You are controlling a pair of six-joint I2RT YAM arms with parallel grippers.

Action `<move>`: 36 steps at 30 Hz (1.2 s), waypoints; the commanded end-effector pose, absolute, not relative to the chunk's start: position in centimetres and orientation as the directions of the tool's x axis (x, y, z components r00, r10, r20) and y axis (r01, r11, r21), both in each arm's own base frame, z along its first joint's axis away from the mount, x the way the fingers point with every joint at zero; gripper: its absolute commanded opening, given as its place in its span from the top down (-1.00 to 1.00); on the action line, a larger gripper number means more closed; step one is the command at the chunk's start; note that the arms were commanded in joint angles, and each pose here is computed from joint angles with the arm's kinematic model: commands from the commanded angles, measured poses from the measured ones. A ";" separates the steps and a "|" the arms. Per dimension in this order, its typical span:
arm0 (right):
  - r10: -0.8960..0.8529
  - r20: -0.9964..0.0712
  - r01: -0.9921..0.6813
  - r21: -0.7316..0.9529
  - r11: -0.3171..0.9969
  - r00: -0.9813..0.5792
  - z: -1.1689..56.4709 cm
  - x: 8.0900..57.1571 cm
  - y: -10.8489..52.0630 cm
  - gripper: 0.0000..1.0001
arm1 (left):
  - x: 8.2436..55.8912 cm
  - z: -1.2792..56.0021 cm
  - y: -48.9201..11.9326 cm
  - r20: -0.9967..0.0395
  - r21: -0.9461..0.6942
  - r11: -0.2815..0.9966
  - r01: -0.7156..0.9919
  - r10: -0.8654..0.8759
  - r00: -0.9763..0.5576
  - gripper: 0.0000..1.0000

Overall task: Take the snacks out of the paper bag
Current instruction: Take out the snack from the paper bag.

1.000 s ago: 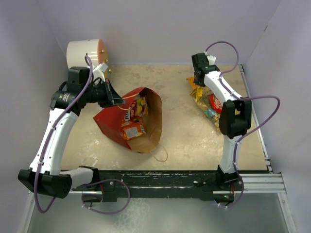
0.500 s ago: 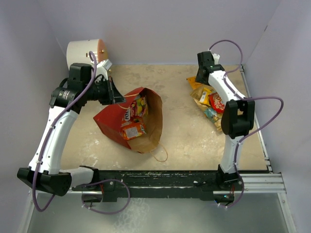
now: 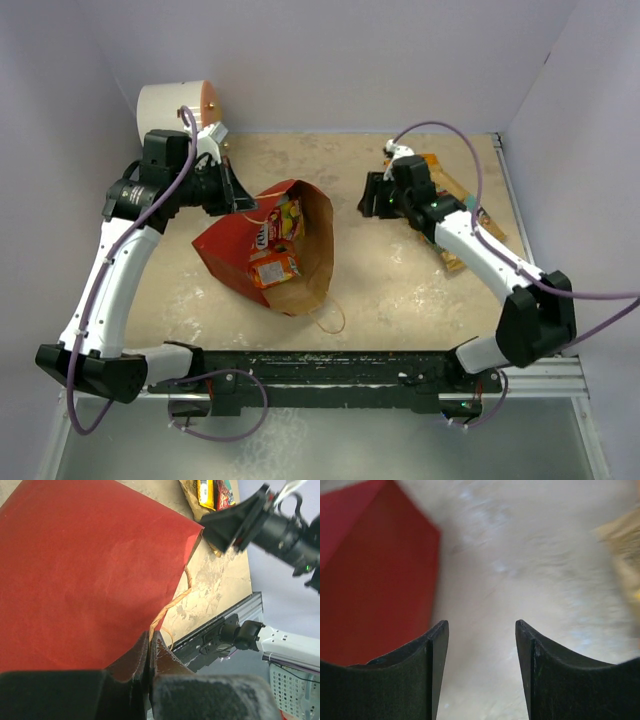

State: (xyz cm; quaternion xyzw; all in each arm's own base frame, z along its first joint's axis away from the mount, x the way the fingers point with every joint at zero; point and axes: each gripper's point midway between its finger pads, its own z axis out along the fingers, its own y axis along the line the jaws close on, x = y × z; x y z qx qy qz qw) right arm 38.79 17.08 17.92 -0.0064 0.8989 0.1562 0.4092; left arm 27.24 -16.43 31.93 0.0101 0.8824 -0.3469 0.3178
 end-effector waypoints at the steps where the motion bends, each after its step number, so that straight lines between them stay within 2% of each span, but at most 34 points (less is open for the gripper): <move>1: 0.130 -0.778 -0.348 0.416 0.840 -0.615 21.6 34.6 23.5 -0.19 | 27.7 32.9 -16.9 -0.561 -0.633 0.738 0.235 -0.227 -0.796 1.00; 5: 0.100 -0.841 -0.476 0.394 0.786 -0.531 23.0 30.3 27.4 -0.22 | 27.9 33.0 -17.0 -0.552 -0.632 0.741 0.229 -0.223 -0.803 1.00; 8: 0.133 -0.855 -0.482 0.404 0.778 -0.501 24.0 29.2 27.7 -0.25 | 28.2 33.3 -16.9 -0.561 -0.622 0.747 0.234 -0.217 -0.799 1.00; 10: 0.126 -0.898 -0.558 0.367 0.744 -0.423 25.8 28.4 28.3 -0.25 | 28.3 33.4 -16.8 -0.567 -0.615 0.753 0.235 -0.216 -0.795 1.00; 14: 0.027 -0.976 -0.761 0.186 0.621 -0.216 28.1 26.4 30.4 -0.25 | 28.5 33.7 -16.7 -0.578 -0.616 0.754 0.230 -0.234 -0.782 1.00; 18: -0.131 -0.991 -0.892 -0.040 0.451 -0.022 27.7 25.5 32.8 -0.25 | 28.6 34.4 -16.5 -0.611 -0.613 0.751 0.245 -0.255 -0.749 1.00; 21: -0.209 -0.957 -0.954 -0.241 0.178 0.203 26.8 23.4 35.2 -0.25 | 28.5 34.9 -16.1 -0.645 -0.592 0.762 0.261 -0.254 -0.721 1.00; 26: -0.240 -0.872 -0.901 -0.433 -0.026 0.426 24.8 24.4 38.1 -0.27 | 28.3 35.8 -15.8 -0.697 -0.559 0.770 0.306 -0.237 -0.677 1.00; 36: -0.357 -0.702 -0.759 -0.650 -0.032 0.616 21.7 31.2 41.9 -0.38 | 27.3 37.3 -15.3 -0.782 -0.484 0.780 0.397 -0.183 -0.595 1.00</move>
